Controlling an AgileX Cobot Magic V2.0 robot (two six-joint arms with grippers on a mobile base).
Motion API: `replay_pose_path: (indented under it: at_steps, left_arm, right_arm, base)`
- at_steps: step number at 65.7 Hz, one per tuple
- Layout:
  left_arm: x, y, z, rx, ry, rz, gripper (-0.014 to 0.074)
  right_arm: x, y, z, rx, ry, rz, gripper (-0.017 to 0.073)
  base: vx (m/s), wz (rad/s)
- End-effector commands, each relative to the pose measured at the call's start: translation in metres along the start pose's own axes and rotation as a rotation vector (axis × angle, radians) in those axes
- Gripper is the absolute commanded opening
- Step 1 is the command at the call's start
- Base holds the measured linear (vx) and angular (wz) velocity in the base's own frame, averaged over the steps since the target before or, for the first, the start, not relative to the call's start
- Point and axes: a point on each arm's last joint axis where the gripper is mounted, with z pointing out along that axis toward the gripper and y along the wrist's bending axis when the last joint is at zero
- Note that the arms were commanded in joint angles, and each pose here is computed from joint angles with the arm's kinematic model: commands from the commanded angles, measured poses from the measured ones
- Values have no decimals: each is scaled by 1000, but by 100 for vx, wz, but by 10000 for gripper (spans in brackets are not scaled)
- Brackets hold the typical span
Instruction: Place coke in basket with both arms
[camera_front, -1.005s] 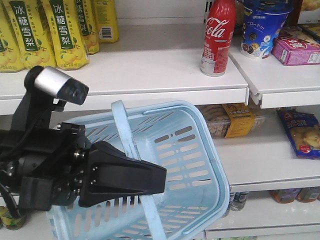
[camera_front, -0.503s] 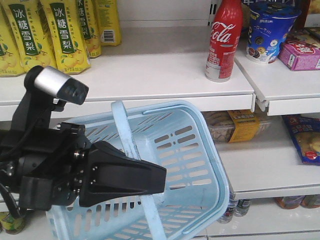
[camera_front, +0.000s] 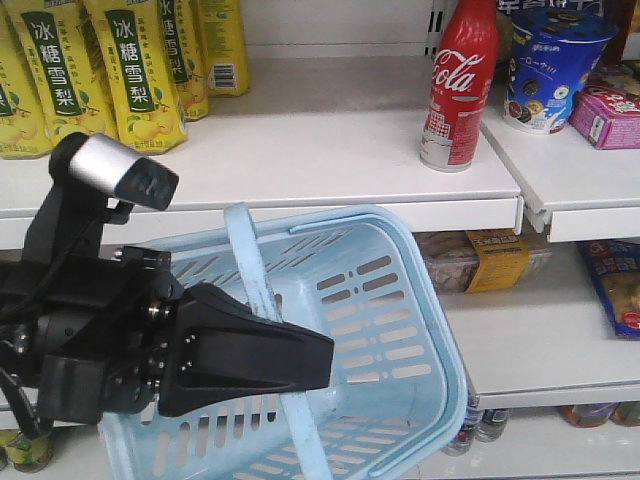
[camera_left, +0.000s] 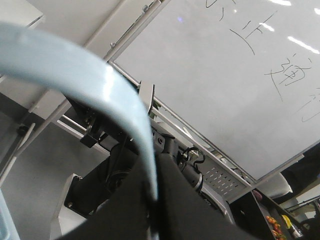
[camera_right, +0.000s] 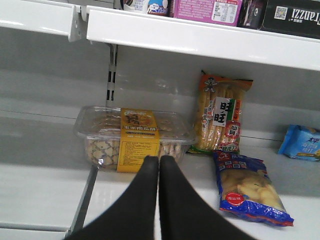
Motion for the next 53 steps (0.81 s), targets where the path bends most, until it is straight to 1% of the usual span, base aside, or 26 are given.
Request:
replay_pose_path:
  at_steps: [1, 53]
  left_arm:
    - [-7, -25, -3, 143, -32, 25, -6]
    - [-7, -25, -3, 143, -32, 25, -6]
  right_arm:
    - [-5, 1, -1, -1, -74, -15, -5]
    - [-5, 1, -1, -1, -74, -15, -5]
  base:
    - [3, 4]
    - [2, 2]
